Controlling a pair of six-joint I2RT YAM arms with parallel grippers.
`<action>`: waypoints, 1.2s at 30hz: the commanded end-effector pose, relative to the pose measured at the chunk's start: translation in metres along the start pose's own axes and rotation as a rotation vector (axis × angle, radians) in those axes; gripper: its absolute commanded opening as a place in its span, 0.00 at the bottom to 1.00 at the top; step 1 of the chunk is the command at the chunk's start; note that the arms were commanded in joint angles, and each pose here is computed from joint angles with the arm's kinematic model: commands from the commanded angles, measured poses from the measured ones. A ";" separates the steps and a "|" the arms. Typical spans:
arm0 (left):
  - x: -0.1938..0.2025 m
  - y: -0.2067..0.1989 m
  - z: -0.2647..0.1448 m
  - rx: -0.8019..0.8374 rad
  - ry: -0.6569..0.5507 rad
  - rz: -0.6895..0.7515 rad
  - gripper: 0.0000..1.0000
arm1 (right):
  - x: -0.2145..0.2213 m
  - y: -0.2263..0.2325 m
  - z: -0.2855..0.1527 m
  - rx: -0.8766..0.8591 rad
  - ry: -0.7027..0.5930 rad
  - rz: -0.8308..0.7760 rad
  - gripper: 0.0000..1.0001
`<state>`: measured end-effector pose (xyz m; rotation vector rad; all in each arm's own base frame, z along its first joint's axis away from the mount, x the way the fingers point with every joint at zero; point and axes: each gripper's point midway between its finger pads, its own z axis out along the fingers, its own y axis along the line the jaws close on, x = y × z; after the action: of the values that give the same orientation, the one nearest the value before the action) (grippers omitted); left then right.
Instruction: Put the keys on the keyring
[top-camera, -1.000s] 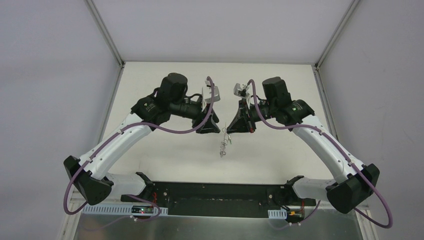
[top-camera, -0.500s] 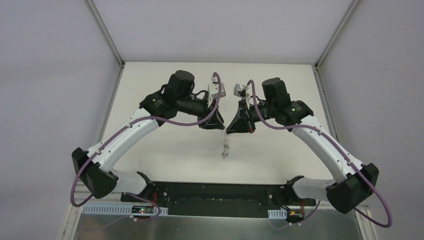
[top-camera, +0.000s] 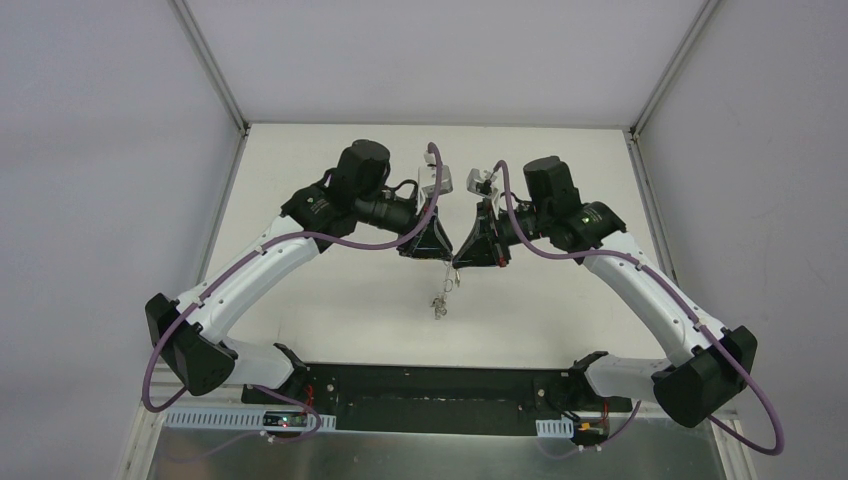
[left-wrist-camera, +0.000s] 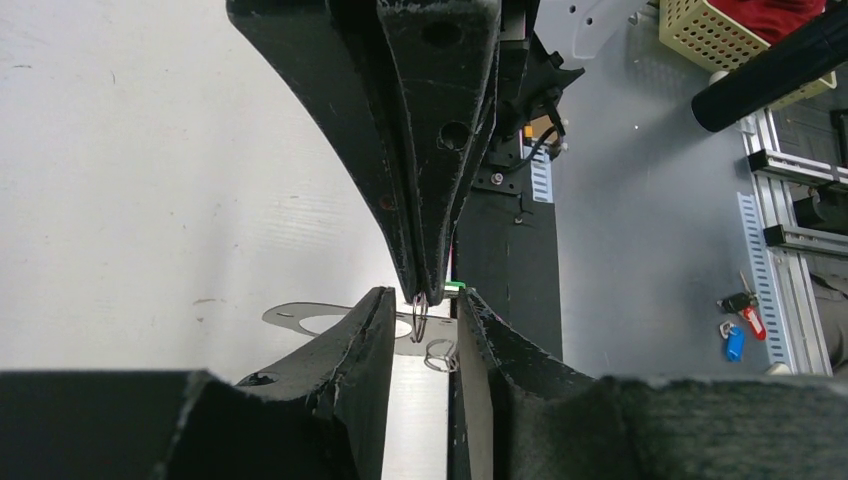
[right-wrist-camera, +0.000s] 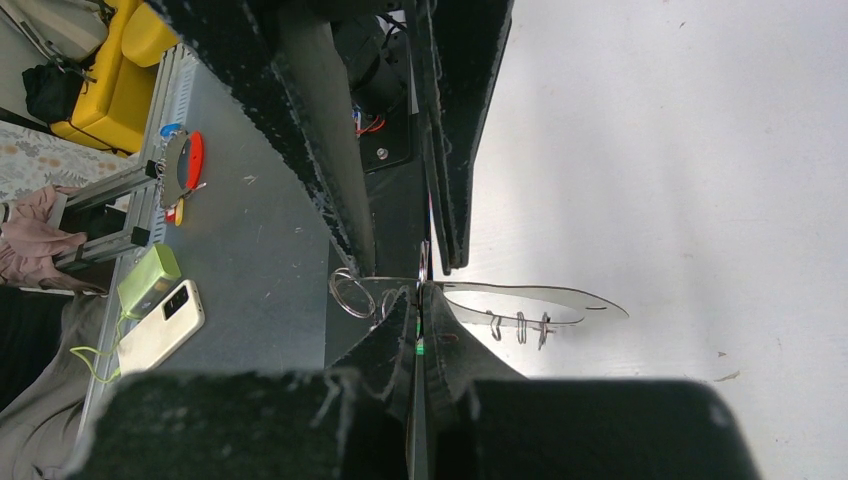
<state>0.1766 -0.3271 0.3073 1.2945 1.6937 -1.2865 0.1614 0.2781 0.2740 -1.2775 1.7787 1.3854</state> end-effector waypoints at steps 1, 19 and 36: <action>-0.006 -0.006 0.001 0.026 -0.028 0.030 0.31 | -0.014 0.013 -0.005 -0.031 -0.048 -0.069 0.00; 0.005 -0.008 0.004 0.049 -0.016 0.015 0.17 | -0.018 0.012 -0.008 -0.029 -0.069 -0.058 0.00; -0.001 -0.006 0.003 0.026 -0.027 0.011 0.00 | -0.016 0.008 -0.011 -0.013 -0.083 -0.050 0.04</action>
<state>0.1760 -0.3280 0.2927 1.2804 1.7300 -1.3042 0.1641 0.2763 0.2752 -1.2411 1.7768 1.4073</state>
